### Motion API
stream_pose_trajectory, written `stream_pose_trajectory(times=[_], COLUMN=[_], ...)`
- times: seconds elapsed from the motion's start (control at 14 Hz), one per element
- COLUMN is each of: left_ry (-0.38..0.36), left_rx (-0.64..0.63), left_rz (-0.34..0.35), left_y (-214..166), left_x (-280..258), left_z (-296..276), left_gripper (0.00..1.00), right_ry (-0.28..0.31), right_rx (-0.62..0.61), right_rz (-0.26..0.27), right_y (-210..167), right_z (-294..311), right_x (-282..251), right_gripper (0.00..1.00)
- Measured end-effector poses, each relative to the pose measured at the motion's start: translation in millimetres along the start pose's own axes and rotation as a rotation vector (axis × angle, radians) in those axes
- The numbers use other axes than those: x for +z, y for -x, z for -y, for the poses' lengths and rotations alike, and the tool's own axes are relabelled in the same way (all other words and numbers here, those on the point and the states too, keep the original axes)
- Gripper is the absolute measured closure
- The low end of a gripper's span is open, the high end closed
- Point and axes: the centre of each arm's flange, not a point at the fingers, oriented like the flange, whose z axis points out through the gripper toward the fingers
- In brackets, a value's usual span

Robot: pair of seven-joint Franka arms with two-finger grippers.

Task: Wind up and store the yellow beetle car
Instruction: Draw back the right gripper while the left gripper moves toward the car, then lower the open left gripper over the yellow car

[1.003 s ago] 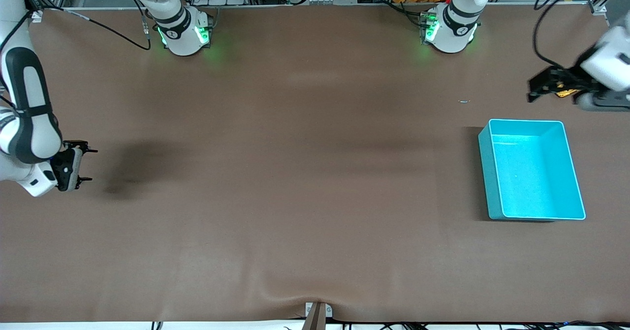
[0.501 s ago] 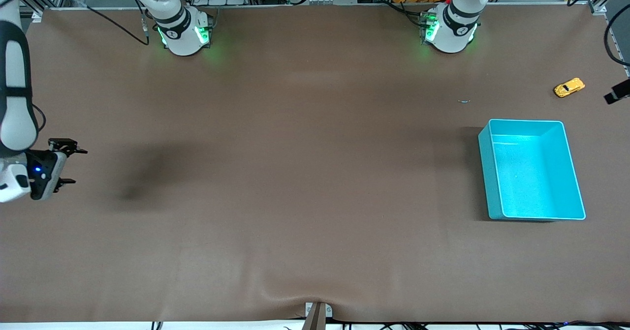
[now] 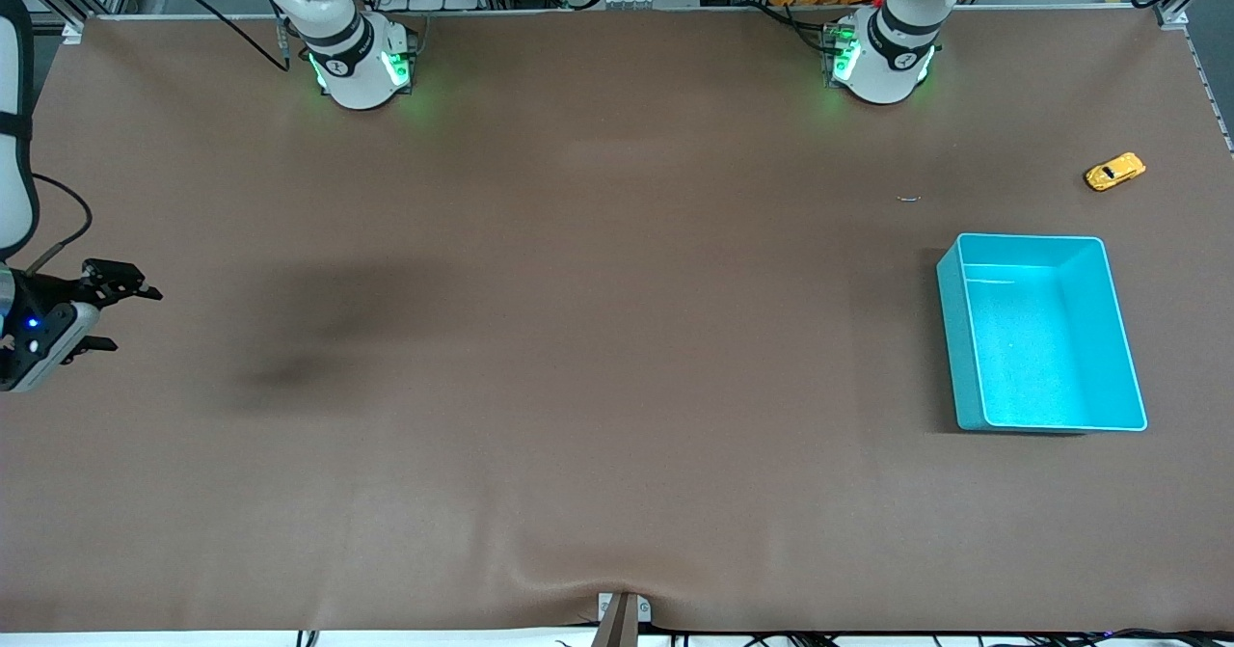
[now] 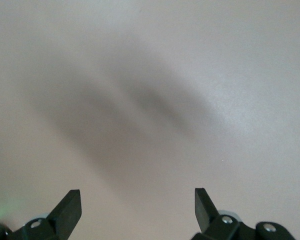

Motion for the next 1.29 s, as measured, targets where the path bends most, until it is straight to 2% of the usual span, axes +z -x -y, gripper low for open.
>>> stream_pose_trajectory(times=[0.21,0.36,0.57,0.93,1.29], left_ry=[0.019,0.025,0.028,0.049,0.047], left_rx=[-0.134,-0.231,-0.382,-0.629,-0.875], left_rz=[0.035,0.039,0.058,0.063,0.057], left_y=[-12.5,-13.6,-8.6,15.3,20.2], left_x=[45.0,76.3,124.0,181.5,217.9], left_z=[66.8,89.1,107.3,176.9,171.4], left_gripper=[0.0,0.0,0.0,0.0,0.0], right_ry=[0.029,0.041,0.054,0.067,0.075], right_rx=[0.133,0.224,0.261,0.356,0.455], right_rz=[-0.021,-0.031,-0.041,-0.058,-0.075], right_y=[-22.5,-37.4,-49.4,-72.9,-86.5], right_z=[28.3,43.2,50.5,67.6,81.9], right_x=[-21.3,-26.7,-22.9,-17.9,-23.9], right_gripper=[0.0,0.0,0.0,0.0,0.0])
